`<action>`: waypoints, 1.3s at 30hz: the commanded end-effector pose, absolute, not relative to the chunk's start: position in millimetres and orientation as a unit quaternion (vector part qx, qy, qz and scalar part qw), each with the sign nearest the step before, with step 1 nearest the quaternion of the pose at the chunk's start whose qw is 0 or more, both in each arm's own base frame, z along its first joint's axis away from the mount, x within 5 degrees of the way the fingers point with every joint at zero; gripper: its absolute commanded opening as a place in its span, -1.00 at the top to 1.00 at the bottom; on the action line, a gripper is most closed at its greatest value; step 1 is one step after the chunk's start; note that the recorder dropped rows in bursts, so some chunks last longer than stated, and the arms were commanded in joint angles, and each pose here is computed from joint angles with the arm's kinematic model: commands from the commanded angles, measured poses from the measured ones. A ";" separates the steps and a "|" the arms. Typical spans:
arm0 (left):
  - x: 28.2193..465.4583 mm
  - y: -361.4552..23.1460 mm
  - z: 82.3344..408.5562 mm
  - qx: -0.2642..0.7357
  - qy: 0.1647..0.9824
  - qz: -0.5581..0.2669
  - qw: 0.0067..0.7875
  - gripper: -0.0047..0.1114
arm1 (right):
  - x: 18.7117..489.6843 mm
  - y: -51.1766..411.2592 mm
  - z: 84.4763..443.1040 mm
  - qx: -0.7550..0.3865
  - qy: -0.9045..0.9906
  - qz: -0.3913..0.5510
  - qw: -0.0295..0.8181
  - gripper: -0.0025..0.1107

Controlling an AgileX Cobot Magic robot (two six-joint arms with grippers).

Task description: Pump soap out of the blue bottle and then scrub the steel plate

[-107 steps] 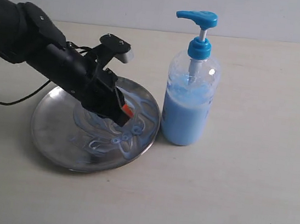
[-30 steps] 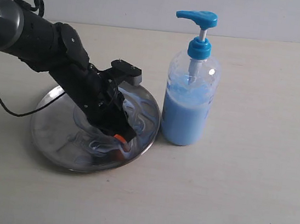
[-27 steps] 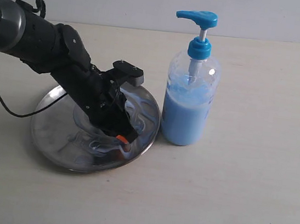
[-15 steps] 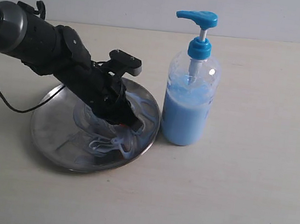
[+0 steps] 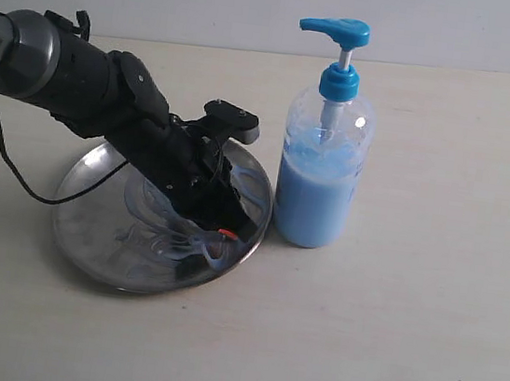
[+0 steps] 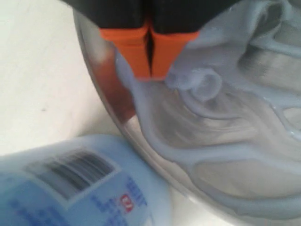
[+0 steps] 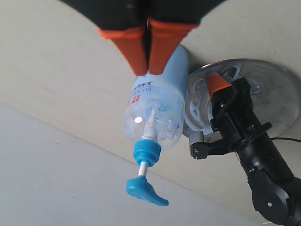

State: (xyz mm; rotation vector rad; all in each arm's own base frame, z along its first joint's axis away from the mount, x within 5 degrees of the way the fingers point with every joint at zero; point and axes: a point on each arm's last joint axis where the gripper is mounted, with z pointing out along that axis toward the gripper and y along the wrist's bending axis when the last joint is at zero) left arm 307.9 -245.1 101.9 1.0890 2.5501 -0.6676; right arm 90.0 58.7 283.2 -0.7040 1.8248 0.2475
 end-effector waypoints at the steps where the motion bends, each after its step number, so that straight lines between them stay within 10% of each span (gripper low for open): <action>1: 306.8 -244.9 101.6 0.395 0.880 -0.222 0.143 0.92 | 89.5 58.8 283.2 -0.300 0.765 0.106 0.561 0.96; 25: 301.2 -232.1 95.5 0.378 0.906 -0.176 0.077 0.92 | 89.6 59.1 283.7 -0.299 0.763 0.108 0.563 0.96; 39: 323.4 -239.0 102.0 0.322 0.908 -0.180 0.200 0.92 | 89.6 59.1 283.7 -0.299 0.763 0.108 0.563 0.96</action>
